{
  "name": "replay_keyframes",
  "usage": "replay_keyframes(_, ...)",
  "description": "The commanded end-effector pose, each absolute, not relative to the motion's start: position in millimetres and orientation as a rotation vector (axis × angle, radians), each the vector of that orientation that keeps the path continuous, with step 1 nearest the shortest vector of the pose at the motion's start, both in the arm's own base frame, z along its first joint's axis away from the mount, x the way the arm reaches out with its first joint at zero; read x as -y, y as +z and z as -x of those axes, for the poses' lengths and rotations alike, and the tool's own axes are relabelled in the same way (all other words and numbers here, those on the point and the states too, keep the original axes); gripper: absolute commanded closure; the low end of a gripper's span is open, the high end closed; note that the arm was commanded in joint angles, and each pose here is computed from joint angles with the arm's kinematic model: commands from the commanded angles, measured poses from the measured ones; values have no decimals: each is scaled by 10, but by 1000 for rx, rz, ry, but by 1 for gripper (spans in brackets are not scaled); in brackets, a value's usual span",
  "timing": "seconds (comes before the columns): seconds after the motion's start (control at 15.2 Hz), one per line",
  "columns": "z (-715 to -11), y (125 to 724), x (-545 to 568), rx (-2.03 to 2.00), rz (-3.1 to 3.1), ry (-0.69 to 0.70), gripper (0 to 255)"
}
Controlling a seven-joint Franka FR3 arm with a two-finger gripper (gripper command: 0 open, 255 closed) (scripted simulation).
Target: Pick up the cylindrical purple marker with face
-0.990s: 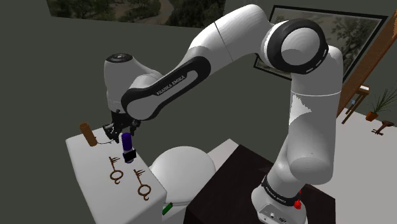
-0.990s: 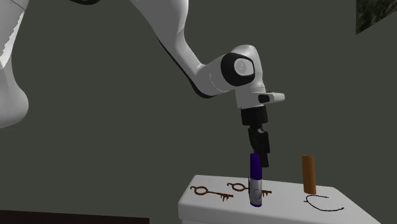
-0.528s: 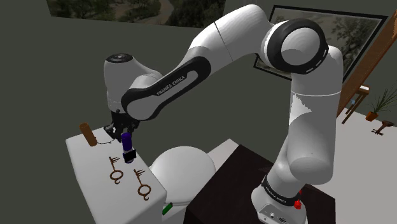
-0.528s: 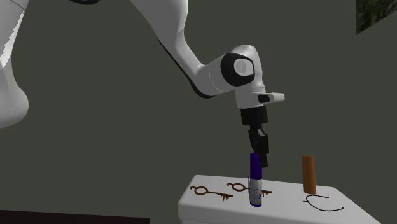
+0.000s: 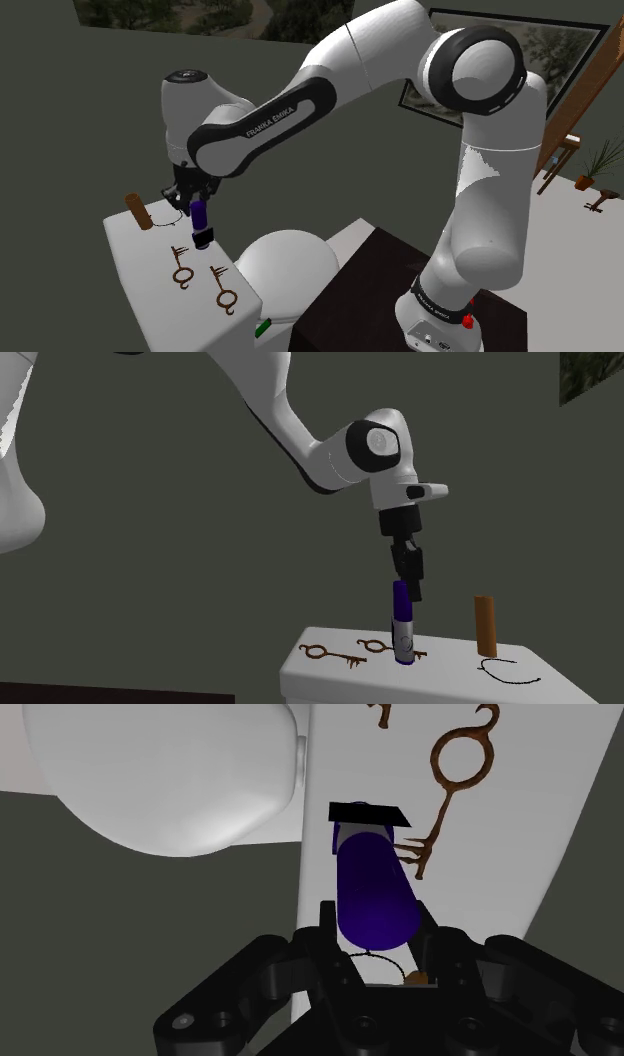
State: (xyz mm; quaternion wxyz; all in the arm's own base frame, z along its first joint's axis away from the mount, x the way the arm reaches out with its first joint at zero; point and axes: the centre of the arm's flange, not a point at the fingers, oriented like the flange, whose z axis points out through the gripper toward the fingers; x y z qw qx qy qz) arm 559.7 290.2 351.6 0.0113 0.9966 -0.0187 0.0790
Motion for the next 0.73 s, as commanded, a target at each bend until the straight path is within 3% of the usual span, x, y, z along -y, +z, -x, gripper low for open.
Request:
replay_keyframes(0.0, -5592, 3625, -2911, 58, -3109, 246, 255)
replay_keyframes(0.66, -5592, 4056, -2911, 58, -3109, 246, 255)
